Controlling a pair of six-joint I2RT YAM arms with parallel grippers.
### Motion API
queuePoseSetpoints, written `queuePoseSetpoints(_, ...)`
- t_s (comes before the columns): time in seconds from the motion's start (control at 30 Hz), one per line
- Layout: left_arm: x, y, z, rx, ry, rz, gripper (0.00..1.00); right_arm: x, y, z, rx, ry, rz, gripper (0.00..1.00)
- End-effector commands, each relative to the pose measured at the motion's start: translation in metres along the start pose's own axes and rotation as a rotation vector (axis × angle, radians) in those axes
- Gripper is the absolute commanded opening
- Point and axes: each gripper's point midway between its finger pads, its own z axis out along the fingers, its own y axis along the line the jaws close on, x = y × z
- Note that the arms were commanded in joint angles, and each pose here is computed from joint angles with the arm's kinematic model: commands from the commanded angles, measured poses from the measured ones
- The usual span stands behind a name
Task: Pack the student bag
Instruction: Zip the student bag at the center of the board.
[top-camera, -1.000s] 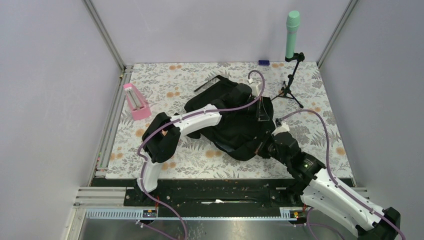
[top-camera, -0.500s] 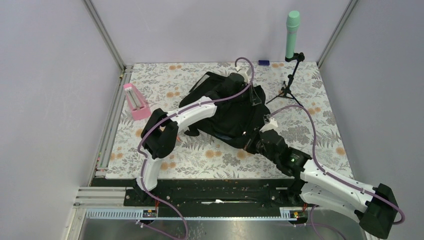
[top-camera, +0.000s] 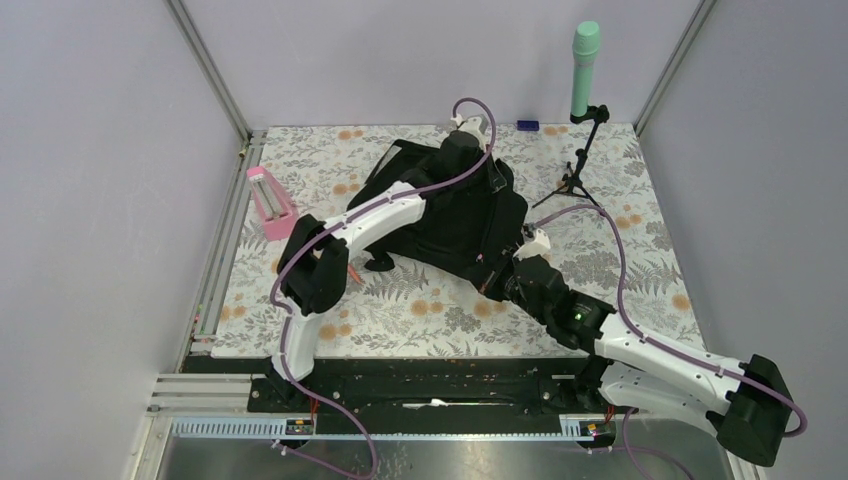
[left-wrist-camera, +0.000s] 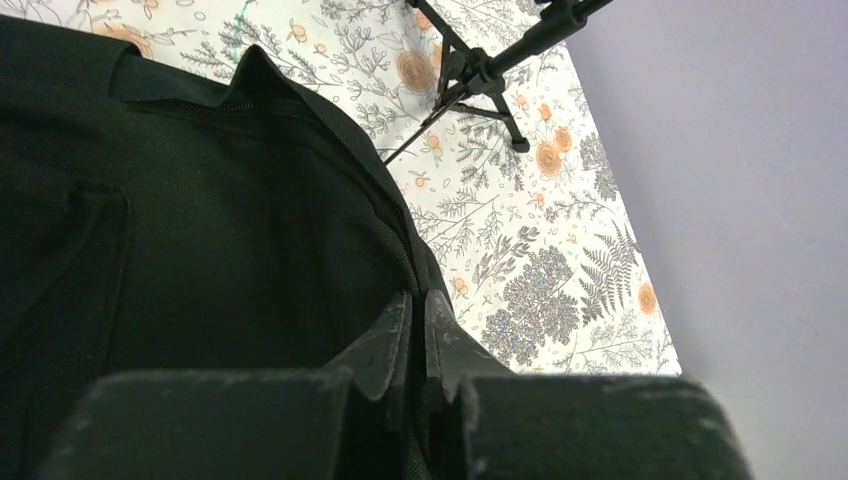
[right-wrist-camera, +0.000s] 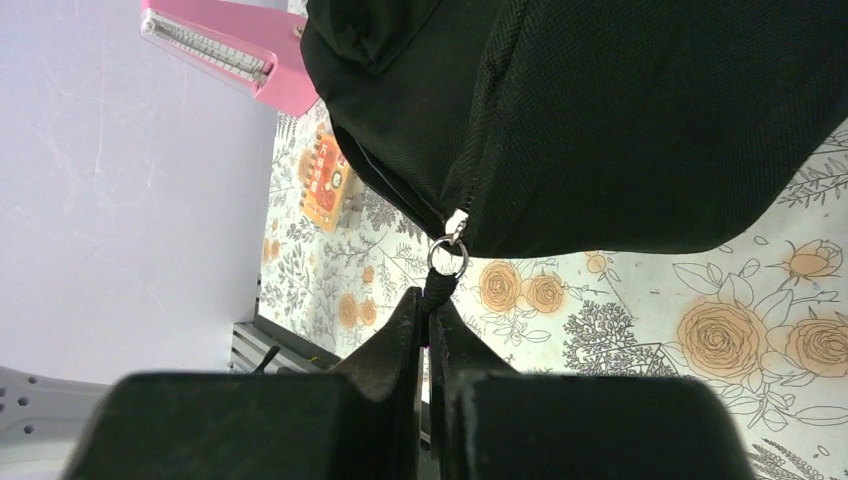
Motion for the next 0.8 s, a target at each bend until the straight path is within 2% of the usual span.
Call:
queuePoseSetpoints(0.0,-0.192,-0.013,-0.067,0.060,-0.634,0.017,0.07,0.026,0.058,-0.035,-0.227,0.152,-0.037,0.00)
queuePoseSetpoints(0.17,-0.156,-0.031,-0.088,0.181,-0.504,0.130,0.56,0.001,0.030,-0.027,-0.165,0.107,-0.057,0.00)
queuePoseSetpoints(0.23,-0.145,-0.033,-0.106,0.194,-0.473,0.168,0.71,-0.007,0.021,-0.022,-0.147,0.103,-0.063,0.00)
queuePoseSetpoints(0.27,-0.140,-0.033,-0.114,0.193,-0.458,0.182,0.75,-0.011,0.018,-0.020,-0.141,0.099,-0.066,0.00)
queuePoseSetpoints(0.4,-0.098,0.004,-0.136,0.064,-0.344,0.231,0.85,-0.028,0.000,-0.015,-0.085,0.074,-0.090,0.00)
queuePoseSetpoints(0.5,-0.060,0.039,-0.148,-0.040,-0.253,0.232,0.88,-0.043,-0.013,-0.015,-0.046,0.053,-0.082,0.00)
queuePoseSetpoints(0.63,0.002,0.074,-0.153,-0.085,-0.100,0.214,0.90,-0.075,-0.028,-0.016,-0.012,0.002,-0.066,0.00)
queuePoseSetpoints(0.77,0.033,0.080,-0.158,-0.062,-0.046,0.172,0.91,-0.101,-0.043,-0.015,0.024,-0.026,-0.070,0.00)
